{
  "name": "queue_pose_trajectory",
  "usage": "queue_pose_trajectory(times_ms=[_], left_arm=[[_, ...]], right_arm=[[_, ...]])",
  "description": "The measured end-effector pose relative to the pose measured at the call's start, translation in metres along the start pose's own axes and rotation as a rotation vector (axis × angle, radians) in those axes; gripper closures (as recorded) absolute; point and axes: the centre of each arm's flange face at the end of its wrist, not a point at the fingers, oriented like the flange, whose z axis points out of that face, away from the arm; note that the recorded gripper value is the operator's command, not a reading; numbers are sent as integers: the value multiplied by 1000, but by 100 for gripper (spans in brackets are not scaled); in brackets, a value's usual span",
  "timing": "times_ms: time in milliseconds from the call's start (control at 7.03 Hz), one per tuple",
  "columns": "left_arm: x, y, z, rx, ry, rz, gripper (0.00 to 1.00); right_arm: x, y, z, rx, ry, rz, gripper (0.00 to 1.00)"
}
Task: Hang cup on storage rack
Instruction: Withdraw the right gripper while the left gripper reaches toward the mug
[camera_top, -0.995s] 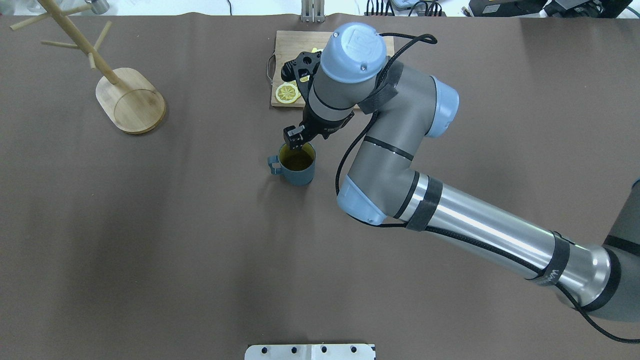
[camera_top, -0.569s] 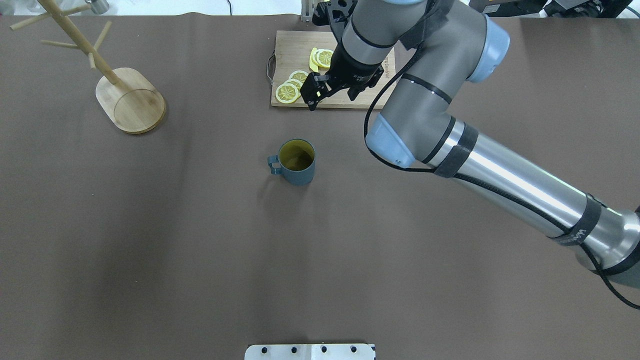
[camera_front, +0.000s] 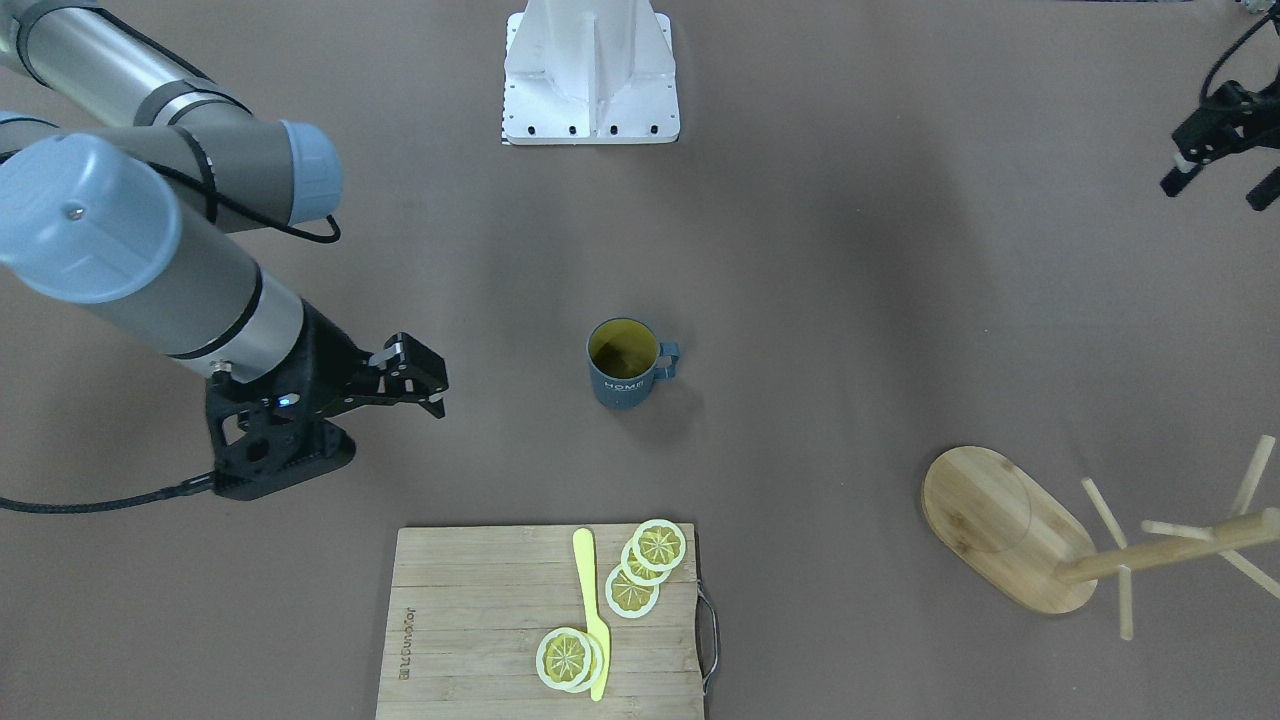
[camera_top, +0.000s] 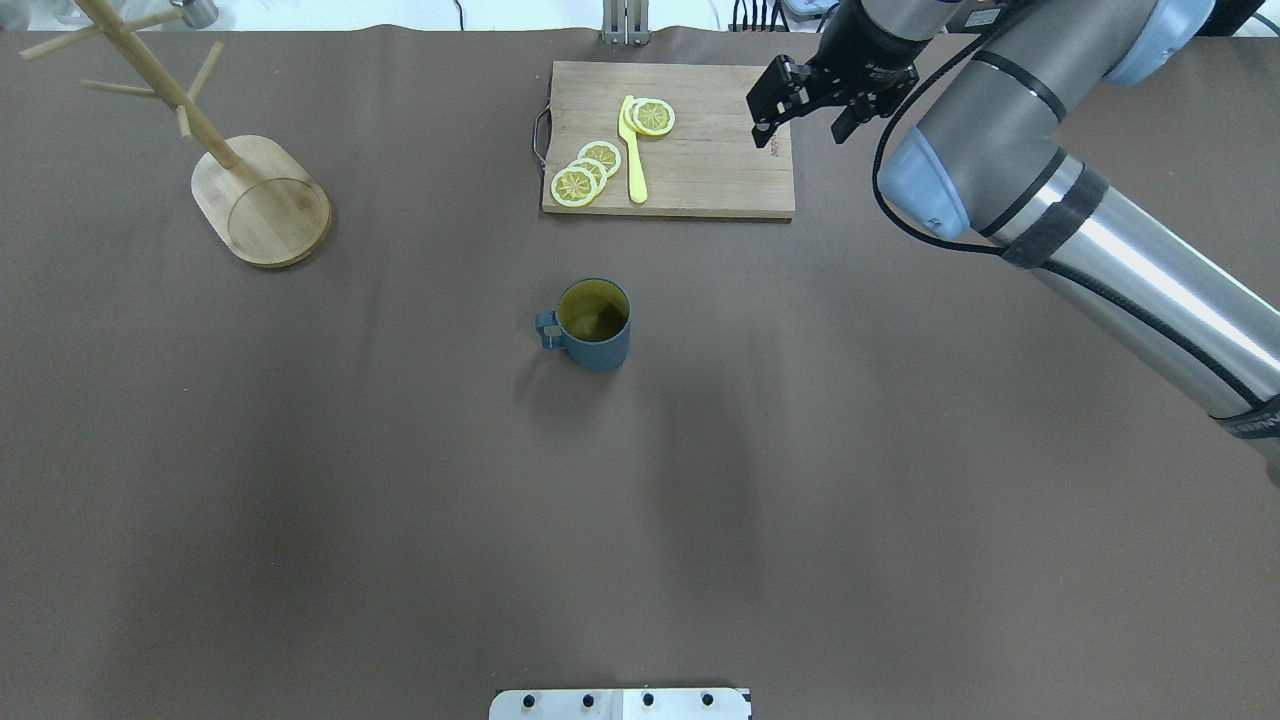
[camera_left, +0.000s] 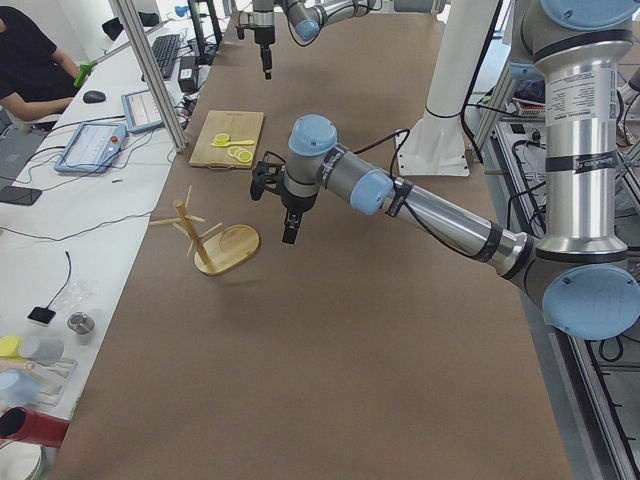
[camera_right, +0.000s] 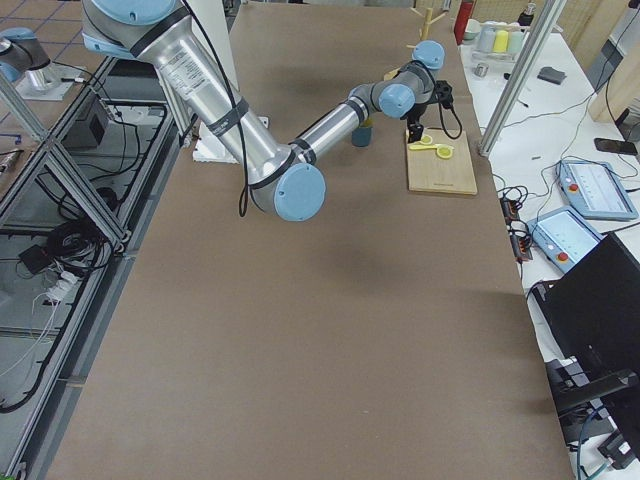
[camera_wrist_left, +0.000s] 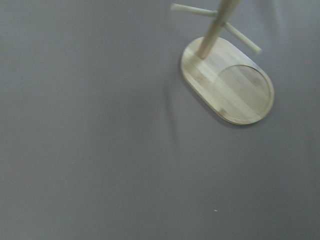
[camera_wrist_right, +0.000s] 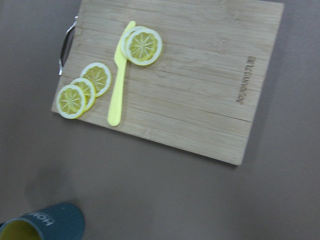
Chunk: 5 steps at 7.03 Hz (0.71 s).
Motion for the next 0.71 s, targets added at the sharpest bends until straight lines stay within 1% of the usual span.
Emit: queue_pose_trajectory(times_ms=[142, 284, 426, 569, 711], left_arm=[[42, -7, 8, 23, 55, 110, 3], [75, -18, 26, 47, 96, 204, 3], [108, -43, 55, 62, 121, 282, 4], [145, -72, 91, 69, 132, 344, 12], [174, -90, 129, 76, 133, 426, 10]], right_arm=[[49, 0, -1, 12, 50, 53, 0], [103, 0, -3, 26, 108, 94, 0], [160, -2, -7, 24, 159, 108, 0], [213, -2, -12, 10, 198, 116, 0], [256, -1, -23, -8, 227, 154, 0]])
